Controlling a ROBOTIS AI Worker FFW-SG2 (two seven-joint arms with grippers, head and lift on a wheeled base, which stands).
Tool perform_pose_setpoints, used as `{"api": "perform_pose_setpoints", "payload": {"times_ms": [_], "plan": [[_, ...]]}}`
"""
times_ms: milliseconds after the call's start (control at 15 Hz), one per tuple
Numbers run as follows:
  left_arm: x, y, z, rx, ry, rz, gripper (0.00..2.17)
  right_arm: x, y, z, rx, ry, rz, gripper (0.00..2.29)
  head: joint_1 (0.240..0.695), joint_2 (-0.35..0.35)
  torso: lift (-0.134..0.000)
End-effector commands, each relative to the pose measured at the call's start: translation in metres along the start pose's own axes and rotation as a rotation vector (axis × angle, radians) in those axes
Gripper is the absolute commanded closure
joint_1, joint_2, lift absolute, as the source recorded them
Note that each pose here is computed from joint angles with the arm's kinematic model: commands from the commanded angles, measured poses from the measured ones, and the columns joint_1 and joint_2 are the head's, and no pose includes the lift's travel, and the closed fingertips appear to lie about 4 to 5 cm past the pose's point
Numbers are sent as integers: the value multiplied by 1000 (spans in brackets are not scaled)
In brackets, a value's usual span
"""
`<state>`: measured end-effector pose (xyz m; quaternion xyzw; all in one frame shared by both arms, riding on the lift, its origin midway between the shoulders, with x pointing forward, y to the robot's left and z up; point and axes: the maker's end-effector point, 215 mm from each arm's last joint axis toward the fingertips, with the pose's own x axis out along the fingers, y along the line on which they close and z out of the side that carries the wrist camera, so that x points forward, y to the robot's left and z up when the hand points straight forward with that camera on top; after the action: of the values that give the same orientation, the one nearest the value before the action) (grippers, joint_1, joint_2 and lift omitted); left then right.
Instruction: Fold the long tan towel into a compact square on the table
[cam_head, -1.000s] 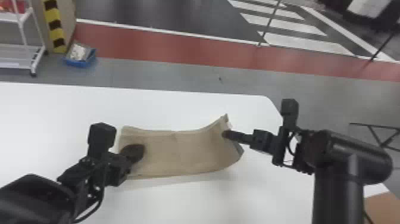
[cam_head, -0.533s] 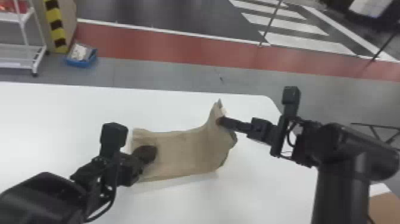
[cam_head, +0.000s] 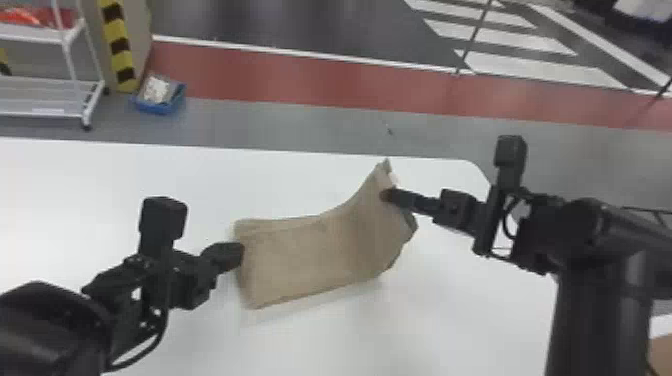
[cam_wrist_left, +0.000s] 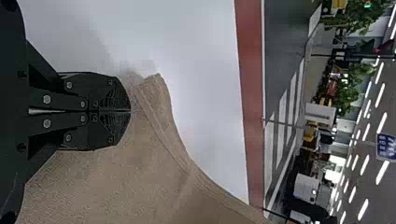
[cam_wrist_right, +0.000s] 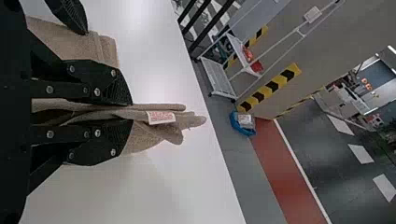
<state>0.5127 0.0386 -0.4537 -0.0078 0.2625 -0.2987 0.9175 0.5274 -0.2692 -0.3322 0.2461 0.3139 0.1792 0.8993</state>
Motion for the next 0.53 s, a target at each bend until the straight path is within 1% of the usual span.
{"api": "perform_pose_setpoints", "payload": {"times_ms": [0, 67, 333, 467], "plan": [[-1, 8, -22, 8, 38, 16, 2138, 7, 13, 0, -2, 2, 25, 971, 695, -242, -124], [4, 7, -30, 18, 56, 23, 2138, 12, 20, 2, -7, 3, 36, 971, 695, -233, -124], [26, -2, -39, 34, 89, 16, 2138, 23, 42, -2, -9, 13, 72, 971, 695, -209, -124], [32, -6, -39, 43, 89, 15, 2138, 29, 56, -6, -11, 19, 99, 971, 695, -204, -124]]}}
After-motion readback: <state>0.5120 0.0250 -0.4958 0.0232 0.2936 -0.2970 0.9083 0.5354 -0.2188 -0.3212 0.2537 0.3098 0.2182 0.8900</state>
